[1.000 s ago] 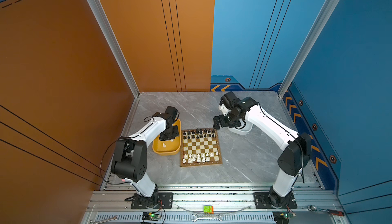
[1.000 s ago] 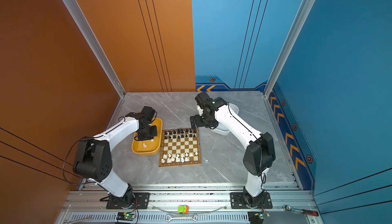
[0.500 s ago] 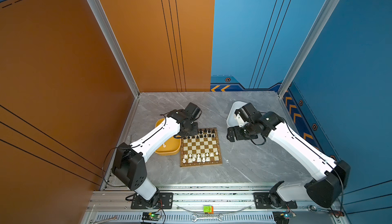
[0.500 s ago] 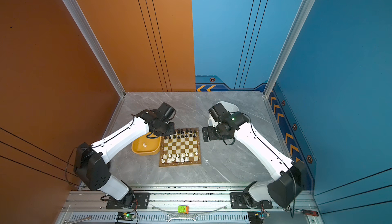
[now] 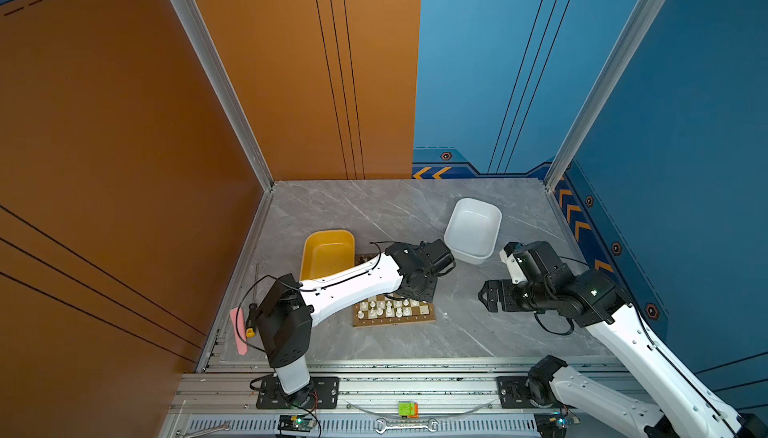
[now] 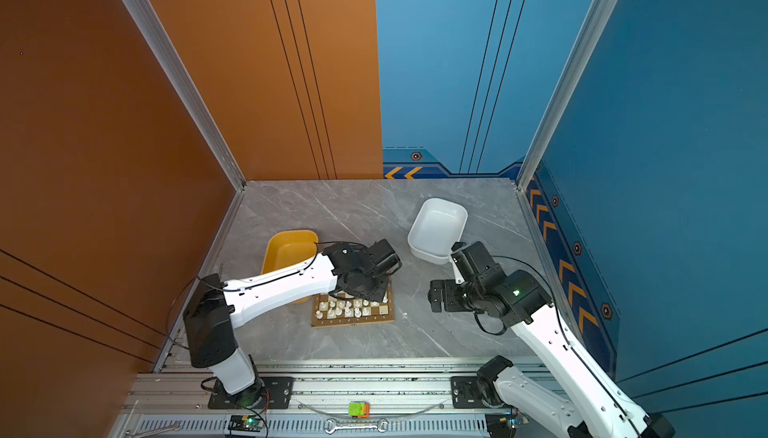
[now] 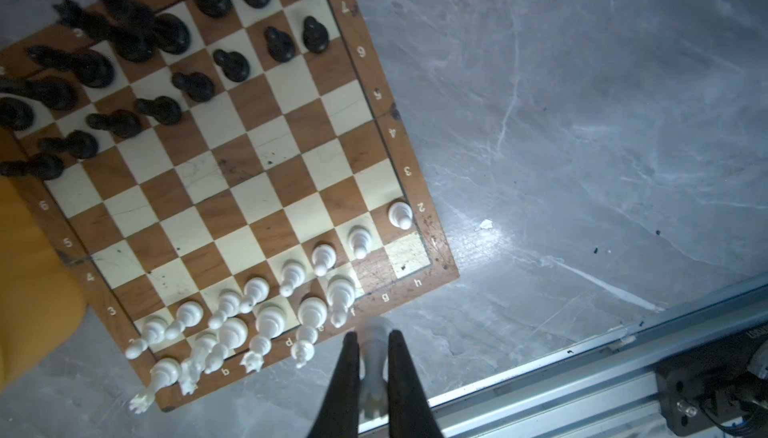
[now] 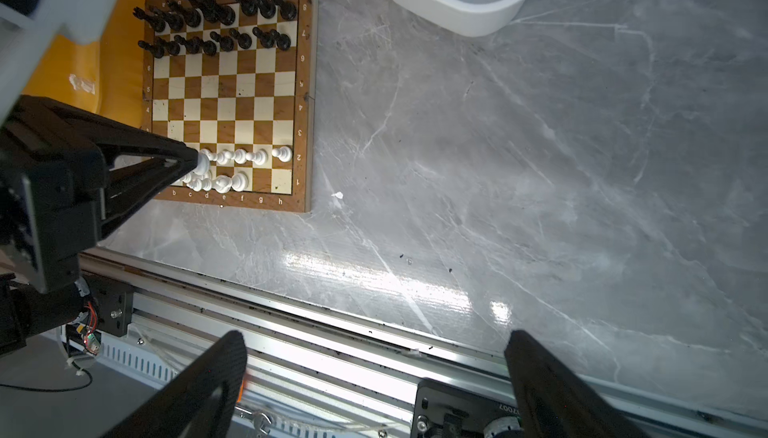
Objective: Set up the chess pieces on the board
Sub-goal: 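Carry white piece with left gripper to board's near corner while right gripper moves aside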
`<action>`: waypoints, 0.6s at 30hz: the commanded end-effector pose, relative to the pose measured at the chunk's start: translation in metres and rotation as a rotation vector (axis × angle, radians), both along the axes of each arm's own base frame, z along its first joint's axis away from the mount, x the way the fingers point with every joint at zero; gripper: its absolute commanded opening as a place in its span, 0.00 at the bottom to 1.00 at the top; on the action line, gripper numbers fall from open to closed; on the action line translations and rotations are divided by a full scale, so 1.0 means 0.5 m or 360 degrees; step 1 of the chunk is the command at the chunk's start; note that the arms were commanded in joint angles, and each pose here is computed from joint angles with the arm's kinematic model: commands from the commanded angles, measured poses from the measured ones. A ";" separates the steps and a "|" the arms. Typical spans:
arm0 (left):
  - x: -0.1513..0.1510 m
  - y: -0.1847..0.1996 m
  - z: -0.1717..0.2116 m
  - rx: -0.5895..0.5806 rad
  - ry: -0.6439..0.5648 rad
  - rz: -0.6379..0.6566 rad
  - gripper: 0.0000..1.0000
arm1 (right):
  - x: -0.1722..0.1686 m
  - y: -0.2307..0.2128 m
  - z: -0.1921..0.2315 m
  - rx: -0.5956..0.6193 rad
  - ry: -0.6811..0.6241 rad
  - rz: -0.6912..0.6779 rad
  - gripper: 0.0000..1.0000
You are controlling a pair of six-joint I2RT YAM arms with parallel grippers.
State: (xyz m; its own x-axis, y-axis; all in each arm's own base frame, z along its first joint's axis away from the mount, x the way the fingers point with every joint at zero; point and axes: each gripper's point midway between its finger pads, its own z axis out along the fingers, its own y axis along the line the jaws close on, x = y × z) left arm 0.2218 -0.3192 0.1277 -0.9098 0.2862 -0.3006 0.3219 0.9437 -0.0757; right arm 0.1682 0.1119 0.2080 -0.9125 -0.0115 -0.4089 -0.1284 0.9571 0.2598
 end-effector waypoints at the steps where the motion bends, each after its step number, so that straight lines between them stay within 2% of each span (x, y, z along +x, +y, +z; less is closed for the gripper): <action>1: -0.014 -0.023 -0.009 0.0061 -0.0023 -0.0028 0.08 | -0.025 -0.028 -0.013 -0.0038 0.0050 -0.0083 1.00; 8: -0.040 -0.045 -0.069 0.0178 0.0022 -0.0124 0.07 | -0.056 -0.049 -0.012 0.0004 0.0033 -0.0158 1.00; 18: -0.026 -0.043 -0.109 0.0229 0.0013 -0.0137 0.09 | -0.091 -0.081 0.001 0.0011 0.0004 -0.0242 1.00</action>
